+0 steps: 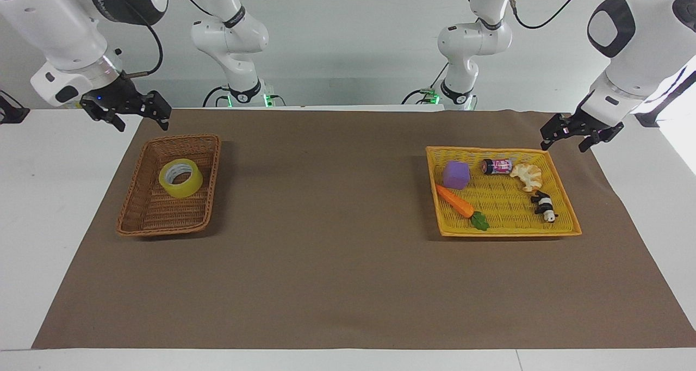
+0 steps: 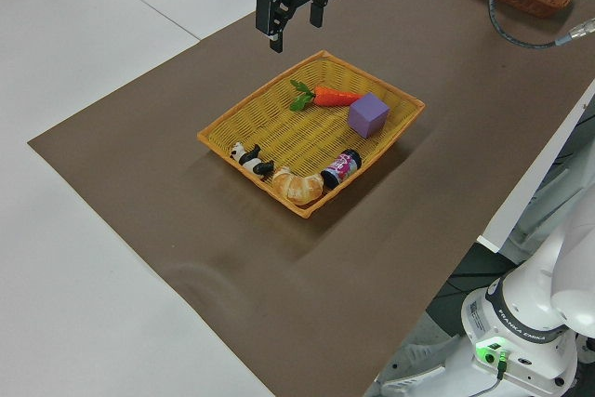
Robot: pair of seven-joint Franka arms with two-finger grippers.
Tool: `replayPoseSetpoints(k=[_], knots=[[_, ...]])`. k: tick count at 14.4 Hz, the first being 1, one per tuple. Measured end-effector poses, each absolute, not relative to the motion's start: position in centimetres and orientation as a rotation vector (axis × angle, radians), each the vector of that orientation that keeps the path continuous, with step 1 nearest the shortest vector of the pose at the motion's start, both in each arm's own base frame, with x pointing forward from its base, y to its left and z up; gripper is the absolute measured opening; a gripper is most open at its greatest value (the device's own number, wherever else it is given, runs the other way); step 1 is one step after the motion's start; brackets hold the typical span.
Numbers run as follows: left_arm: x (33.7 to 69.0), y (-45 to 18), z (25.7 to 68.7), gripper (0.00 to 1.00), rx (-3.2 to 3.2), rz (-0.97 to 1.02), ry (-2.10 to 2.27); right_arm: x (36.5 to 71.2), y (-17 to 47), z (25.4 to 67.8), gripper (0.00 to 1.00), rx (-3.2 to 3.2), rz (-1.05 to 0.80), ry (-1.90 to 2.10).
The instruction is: Move tape to another basket
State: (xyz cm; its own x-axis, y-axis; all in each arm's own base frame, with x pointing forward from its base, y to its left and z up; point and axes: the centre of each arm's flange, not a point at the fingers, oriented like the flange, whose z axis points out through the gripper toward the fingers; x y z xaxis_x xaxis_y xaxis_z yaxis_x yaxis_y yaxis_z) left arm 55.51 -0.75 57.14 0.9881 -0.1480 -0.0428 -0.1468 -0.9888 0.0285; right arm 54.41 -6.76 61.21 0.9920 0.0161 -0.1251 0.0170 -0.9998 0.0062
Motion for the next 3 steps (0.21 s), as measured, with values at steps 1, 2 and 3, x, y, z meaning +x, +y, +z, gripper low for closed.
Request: replayPoseSetpoints(k=[1, 2, 3], knots=[[55.51, -0.75, 57.14, 1.00, 3.107, -0.070, -0.230, 54.43, -6.73, 61.41, 1.00, 3.128, -0.189, 0.027], [55.51, -0.75, 57.14, 1.00, 3.107, -0.070, -0.230, 54.45, -6.70, 61.67, 1.00, 3.128, -0.181, 0.028], [55.51, -0.75, 57.14, 1.00, 3.107, -0.070, -0.230, 54.43, -6.69, 61.84, 1.00, 3.128, -0.179, 0.028]])
